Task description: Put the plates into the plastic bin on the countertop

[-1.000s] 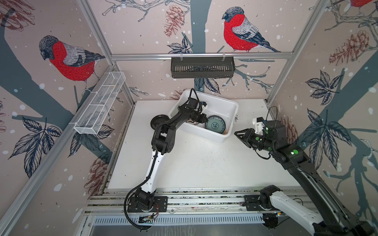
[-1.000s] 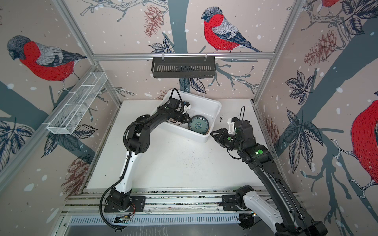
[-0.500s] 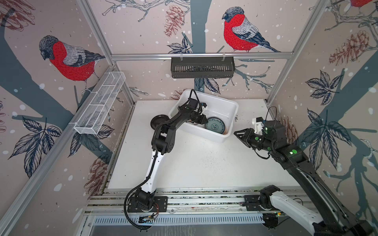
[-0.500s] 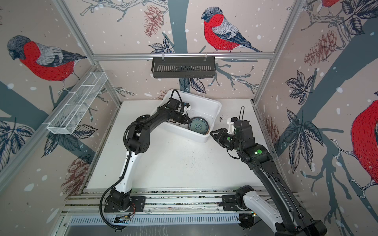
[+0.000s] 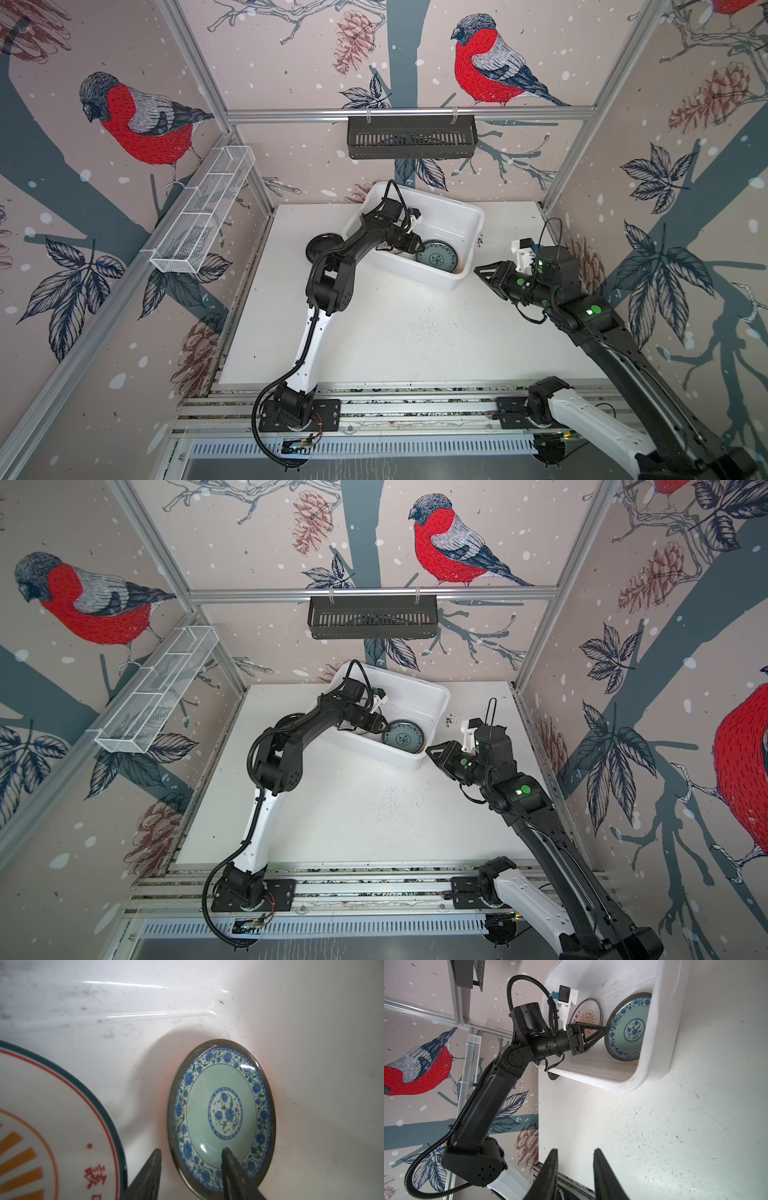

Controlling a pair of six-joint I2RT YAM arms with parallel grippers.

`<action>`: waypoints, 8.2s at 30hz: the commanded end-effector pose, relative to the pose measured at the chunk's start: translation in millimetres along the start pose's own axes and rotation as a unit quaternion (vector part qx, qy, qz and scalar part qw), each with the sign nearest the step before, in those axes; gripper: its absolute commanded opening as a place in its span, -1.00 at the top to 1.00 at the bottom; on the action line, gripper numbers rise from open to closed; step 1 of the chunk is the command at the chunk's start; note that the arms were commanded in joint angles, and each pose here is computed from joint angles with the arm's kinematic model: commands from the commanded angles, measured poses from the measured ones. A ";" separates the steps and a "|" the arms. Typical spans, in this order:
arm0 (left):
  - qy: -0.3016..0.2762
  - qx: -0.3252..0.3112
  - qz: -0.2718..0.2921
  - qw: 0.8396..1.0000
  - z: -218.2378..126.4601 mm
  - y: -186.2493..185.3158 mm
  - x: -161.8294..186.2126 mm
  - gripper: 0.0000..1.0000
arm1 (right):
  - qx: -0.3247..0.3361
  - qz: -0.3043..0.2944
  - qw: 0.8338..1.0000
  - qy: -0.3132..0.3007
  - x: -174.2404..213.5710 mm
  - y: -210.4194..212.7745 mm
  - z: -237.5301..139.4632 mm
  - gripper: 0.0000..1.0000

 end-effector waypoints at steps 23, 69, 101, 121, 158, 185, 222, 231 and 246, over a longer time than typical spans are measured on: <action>-0.049 -0.030 0.110 0.992 -88.3 -35.1 -34.9 -0.30 | -0.026 -0.047 0.998 -0.030 -38.7 7.4 10.5 0.20; -0.166 -0.310 -0.123 0.928 -353.6 68.4 70.5 -0.47 | -0.103 -0.147 0.976 0.121 -79.8 44.0 163.1 0.29; -0.048 -0.283 -0.236 0.929 -286.0 241.9 121.6 -0.28 | -0.098 -0.136 0.981 0.101 -44.5 49.2 151.5 0.30; -0.020 -0.251 -0.230 0.940 -263.5 267.3 148.5 -0.11 | -0.091 -0.115 0.983 0.107 -35.8 37.9 151.0 0.31; -0.021 -0.148 -0.237 0.960 -232.5 252.0 159.6 0.14 | -0.096 -0.087 0.986 0.105 -41.5 35.6 149.7 0.36; -0.080 -0.106 -0.368 0.920 -217.7 238.5 173.0 0.29 | -0.097 -0.076 0.986 0.111 -38.9 38.0 155.6 0.39; -0.111 -0.087 -0.400 0.906 -235.4 239.6 185.1 0.58 | -0.085 -0.076 0.986 0.120 -29.4 41.6 158.2 0.41; -0.111 -0.086 -0.396 0.907 -233.8 244.4 183.7 0.35 | -0.084 -0.077 0.986 0.123 -27.5 41.4 158.8 0.41; -0.121 -0.076 -0.404 0.904 -228.5 256.9 177.1 0.58 | -0.082 -0.078 0.985 0.129 -19.1 41.8 156.4 0.41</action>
Point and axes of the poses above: each gripper's point midway between its finger pads, its own z axis out along the fingers, its own y axis along the line the jaws close on, x = y × z, the point moved 1 cm from there along -z, back along the fingers
